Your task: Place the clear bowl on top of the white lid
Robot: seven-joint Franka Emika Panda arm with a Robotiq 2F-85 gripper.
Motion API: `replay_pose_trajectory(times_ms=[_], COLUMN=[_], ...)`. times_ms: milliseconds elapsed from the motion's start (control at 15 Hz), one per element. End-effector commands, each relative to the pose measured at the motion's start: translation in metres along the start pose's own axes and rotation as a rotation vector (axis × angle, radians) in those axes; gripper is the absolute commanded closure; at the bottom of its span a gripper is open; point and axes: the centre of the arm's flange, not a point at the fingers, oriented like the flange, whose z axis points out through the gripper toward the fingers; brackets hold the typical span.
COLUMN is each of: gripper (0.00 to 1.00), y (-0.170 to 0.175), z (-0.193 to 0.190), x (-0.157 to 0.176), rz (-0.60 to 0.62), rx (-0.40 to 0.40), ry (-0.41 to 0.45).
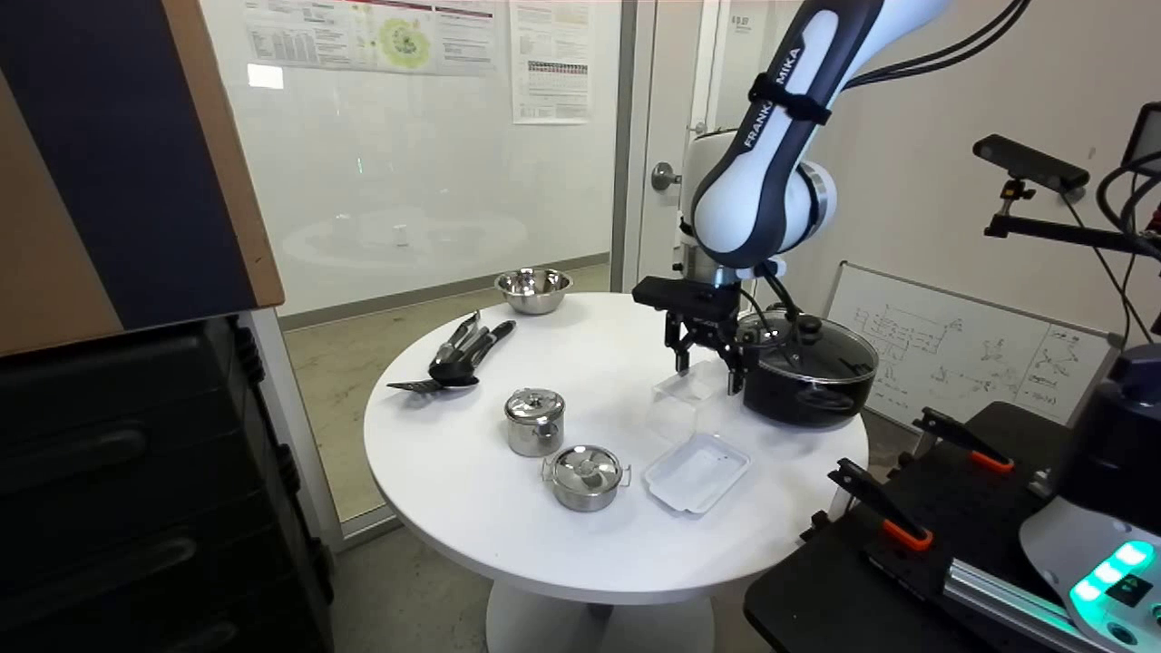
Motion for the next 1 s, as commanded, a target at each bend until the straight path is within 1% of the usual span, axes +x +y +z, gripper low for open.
replay_pose_trajectory(times_ms=[0,200,400,933], gripper=[0.36,0.36,0.36,0.36], y=[0.044,0.058,0.063,0.050], z=[-0.011,-0.005,0.001,0.016], x=[0.005,0.002,-0.003,-0.020], rz=[-0.064,-0.075,-0.080,-0.102], rx=[-0.023,-0.042,-0.054,-0.041], ry=[0.006,0.005,0.002,0.002])
